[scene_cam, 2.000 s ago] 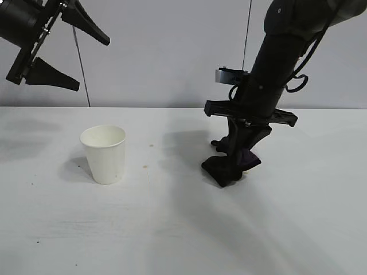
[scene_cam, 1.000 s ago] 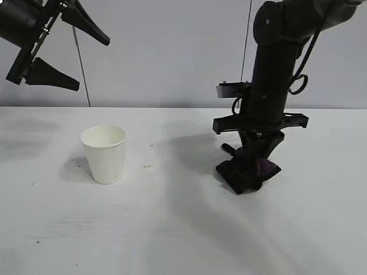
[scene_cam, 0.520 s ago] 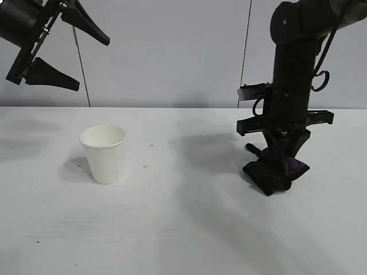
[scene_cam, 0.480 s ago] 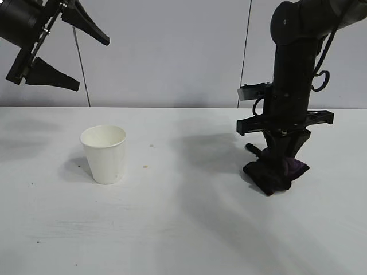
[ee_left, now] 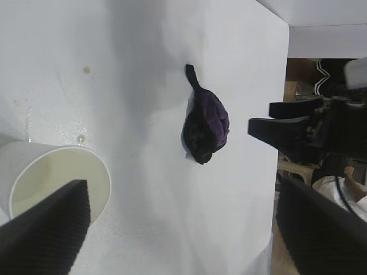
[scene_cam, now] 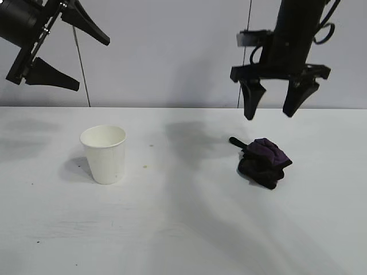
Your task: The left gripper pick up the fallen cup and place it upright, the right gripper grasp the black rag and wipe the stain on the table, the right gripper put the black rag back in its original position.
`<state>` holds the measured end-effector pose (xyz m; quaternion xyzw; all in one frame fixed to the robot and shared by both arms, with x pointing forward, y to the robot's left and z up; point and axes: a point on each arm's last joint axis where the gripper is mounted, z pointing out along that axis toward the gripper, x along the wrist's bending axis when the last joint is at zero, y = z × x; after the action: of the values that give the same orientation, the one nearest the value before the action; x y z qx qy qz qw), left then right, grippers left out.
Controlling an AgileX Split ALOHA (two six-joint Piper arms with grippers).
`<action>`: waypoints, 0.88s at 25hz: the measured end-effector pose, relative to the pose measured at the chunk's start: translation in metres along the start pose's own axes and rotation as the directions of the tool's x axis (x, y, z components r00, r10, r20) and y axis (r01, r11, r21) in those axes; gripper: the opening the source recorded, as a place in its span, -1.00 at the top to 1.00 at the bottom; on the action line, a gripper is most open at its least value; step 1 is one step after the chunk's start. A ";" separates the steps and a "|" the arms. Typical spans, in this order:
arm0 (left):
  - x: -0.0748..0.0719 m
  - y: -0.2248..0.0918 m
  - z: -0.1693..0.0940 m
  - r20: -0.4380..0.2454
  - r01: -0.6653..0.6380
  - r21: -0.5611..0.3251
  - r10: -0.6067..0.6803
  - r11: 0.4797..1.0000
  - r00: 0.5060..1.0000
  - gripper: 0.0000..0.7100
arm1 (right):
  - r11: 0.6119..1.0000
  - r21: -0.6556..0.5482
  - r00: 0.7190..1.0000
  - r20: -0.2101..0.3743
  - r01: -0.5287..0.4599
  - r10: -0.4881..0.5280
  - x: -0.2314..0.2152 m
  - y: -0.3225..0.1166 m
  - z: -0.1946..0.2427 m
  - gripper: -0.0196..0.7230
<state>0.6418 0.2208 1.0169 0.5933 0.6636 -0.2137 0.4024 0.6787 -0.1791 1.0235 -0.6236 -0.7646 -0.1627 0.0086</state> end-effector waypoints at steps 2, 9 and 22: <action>0.000 0.000 0.000 0.000 0.000 0.000 0.000 1.000 1.000 -0.79 | 1.000 -0.007 0.995 -0.094 -0.022 0.021 0.008 0.001 0.000 -0.92; 0.002 -0.001 0.000 -0.019 -0.012 0.008 0.012 1.000 1.000 -0.79 | 0.991 -0.047 0.921 -0.378 -0.125 0.098 0.004 0.009 -0.013 -0.92; 0.001 -0.002 0.000 -0.016 -0.015 0.021 0.015 1.000 1.000 -0.79 | 0.974 -0.058 0.832 -0.532 -0.218 0.155 -0.007 0.015 -0.027 -0.92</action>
<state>0.6401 0.2214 1.0155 0.6040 0.6601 -0.2131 0.3925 0.6893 -0.1904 1.0506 -0.6267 -0.6577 -0.3691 0.1961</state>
